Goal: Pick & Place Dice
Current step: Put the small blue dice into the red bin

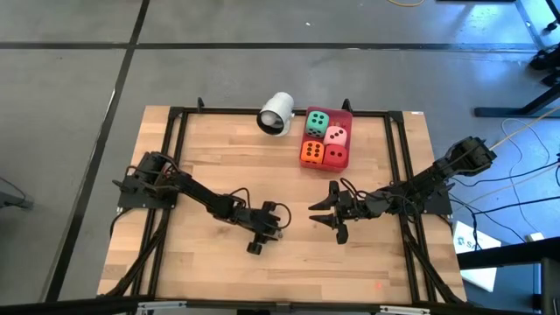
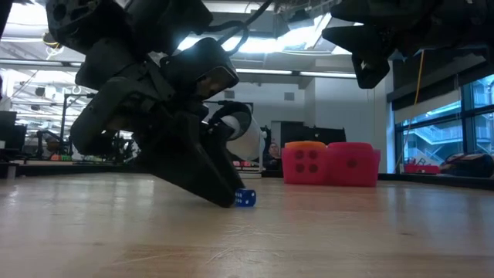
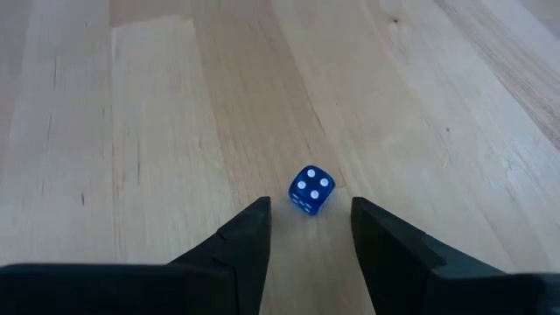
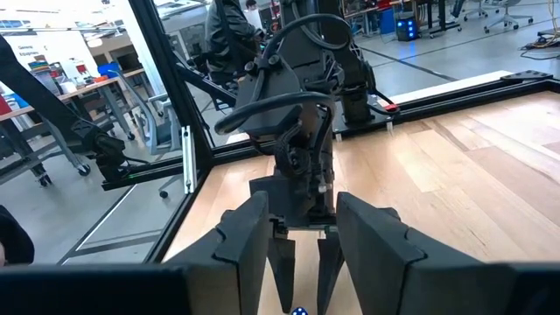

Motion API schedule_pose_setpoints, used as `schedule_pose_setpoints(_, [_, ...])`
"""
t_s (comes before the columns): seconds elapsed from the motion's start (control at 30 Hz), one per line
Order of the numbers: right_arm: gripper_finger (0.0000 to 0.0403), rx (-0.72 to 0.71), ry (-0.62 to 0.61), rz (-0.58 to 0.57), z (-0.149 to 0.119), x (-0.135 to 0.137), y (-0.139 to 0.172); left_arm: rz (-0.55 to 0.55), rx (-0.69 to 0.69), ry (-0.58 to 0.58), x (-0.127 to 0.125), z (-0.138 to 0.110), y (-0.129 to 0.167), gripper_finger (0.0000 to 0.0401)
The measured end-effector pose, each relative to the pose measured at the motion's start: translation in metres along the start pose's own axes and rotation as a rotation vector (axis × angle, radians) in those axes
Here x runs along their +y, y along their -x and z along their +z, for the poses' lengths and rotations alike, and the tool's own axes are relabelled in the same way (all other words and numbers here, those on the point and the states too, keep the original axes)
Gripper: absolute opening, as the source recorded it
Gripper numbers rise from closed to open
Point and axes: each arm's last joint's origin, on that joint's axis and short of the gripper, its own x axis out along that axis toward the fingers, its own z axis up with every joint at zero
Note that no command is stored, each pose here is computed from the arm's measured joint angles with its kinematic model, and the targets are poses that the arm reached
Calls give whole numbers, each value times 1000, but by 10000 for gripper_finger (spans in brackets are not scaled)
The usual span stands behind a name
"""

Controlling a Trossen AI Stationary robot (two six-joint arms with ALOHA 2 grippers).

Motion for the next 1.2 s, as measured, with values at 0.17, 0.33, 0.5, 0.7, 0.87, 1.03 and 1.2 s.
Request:
schedule_pose_setpoints(0.17, [139, 0, 0, 0, 0, 0, 0, -2, -17, -8, 0, 1, 0, 157])
schedule_pose_setpoints(0.33, [139, 0, 0, 0, 0, 0, 0, -2, -20, -8, 0, 2, 0, 157])
schedule_pose_setpoints(0.5, [139, 0, 0, 0, 0, 0, 0, -7, -23, -8, 0, 2, 0, 157])
schedule_pose_setpoints(0.7, [139, 0, 0, 0, 0, 0, 0, -25, -26, -9, 0, 3, 0, 148])
schedule_pose_setpoints(0.87, [139, 0, 0, 0, 0, 0, 0, -27, -28, -16, -1, 3, 0, 122])
schedule_pose_setpoints(1.03, [139, 0, 0, 0, 0, 0, 0, -27, -44, -21, -1, 4, 0, 99])
schedule_pose_setpoints(1.2, [139, 0, 0, 0, 0, 0, 0, -27, -67, -26, -1, 7, 0, 94])
